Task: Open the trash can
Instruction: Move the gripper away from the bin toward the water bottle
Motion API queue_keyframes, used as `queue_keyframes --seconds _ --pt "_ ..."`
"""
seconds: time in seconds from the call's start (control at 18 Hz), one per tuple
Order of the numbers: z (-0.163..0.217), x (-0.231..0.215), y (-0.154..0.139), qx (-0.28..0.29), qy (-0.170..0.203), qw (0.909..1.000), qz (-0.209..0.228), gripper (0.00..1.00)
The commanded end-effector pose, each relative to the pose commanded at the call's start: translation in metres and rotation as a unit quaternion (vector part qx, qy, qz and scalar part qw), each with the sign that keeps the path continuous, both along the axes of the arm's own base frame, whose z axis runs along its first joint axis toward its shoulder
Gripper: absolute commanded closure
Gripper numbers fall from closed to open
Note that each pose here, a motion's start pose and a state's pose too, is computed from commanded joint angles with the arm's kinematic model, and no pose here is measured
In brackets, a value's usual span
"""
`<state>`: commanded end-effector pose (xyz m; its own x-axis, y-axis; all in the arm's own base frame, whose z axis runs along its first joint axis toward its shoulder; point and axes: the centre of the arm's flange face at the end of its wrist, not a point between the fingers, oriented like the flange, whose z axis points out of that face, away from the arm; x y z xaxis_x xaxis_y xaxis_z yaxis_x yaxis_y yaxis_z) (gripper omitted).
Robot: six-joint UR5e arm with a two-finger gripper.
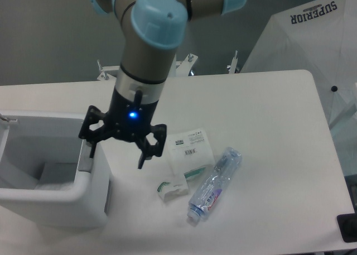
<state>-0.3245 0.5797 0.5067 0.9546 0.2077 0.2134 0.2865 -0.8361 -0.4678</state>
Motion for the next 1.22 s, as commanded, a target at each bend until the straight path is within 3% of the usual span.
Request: queue_keyframes --seconds 0.17,0.33,0.61,0.89,1.06,1.22 --pt "-0.040 -0.044 -0.002 -0.007 0.033 0.9978 -0.057 0.00" --pt "-0.070 -0.074 -0.007 -0.014 0.065 0.9894 -0.129 0.00" --pt "-0.111 -0.105 -0.030 -0.122 0.127 0.9701 -0.167 0.00" --pt "-0.131 -0.139 -0.051 -0.135 0.141 0.9597 -0.203 0.00" --pt "-0.135 -0.151 -0.061 -0.137 0.157 0.9482 -0.240 0.00" --pt "-0.136 -0.160 -0.070 -0.152 0.163 0.9442 -0.243 0.00"
